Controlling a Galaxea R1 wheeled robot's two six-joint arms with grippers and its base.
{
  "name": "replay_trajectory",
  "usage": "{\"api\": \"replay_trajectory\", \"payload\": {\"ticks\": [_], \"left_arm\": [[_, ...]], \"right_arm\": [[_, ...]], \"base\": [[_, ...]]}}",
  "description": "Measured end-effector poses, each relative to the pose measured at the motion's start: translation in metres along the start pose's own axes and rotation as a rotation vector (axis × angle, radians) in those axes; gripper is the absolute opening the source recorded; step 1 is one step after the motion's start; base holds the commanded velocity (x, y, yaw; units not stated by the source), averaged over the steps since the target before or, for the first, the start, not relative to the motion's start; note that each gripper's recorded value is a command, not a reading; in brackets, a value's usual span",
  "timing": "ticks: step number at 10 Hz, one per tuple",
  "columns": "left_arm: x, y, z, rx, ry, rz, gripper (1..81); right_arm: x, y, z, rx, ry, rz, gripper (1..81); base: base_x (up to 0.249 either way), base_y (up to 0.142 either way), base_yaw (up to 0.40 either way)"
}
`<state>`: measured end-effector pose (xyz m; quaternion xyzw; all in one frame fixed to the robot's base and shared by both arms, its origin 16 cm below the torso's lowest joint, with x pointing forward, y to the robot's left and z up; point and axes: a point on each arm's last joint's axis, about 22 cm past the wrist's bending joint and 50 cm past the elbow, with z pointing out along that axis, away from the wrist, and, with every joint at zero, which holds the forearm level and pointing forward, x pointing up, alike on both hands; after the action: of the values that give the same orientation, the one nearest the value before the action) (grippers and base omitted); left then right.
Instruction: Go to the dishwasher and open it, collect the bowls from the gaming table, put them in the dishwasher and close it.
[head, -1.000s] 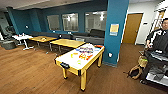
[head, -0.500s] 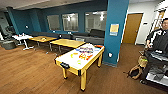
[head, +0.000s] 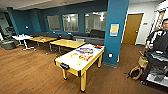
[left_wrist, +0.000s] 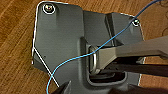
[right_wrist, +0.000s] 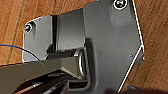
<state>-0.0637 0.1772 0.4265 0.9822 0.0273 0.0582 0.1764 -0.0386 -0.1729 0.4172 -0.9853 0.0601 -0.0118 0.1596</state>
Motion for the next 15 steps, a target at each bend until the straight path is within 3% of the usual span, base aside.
{"api": "replay_trajectory", "payload": {"ticks": [2, 7, 9, 13, 15], "left_arm": [[0.014, 0.0, 0.002, -0.001, 0.018, 0.005, 81.1], [0.008, 0.0, 0.001, 0.0, 0.009, 0.003, 81.1], [0.018, 0.0, 0.002, -0.001, 0.022, 0.006, 81.1], [0.001, 0.003, 0.001, -0.004, 0.002, 0.001, 81.1], [0.013, -0.005, 0.0, 0.005, 0.017, 0.007, 81.1]], "right_arm": [[0.015, -0.003, 0.001, 0.004, 0.02, -0.005, 81.1], [0.007, -0.001, 0.0, 0.002, 0.008, -0.003, 81.1], [0.016, -0.003, 0.001, 0.005, 0.02, -0.006, 81.1], [0.003, 0.006, -0.001, -0.009, 0.004, -0.003, 81.1], [0.011, -0.012, 0.003, 0.017, 0.016, -0.004, 81.1]], "base": [[0.081, 0.0, 0.0], [0.061, 0.012, 0.0], [0.0, 0.063, 0.0], [0.0, 0.071, 0.0], [0.0, 0.066, 0.0]]}}
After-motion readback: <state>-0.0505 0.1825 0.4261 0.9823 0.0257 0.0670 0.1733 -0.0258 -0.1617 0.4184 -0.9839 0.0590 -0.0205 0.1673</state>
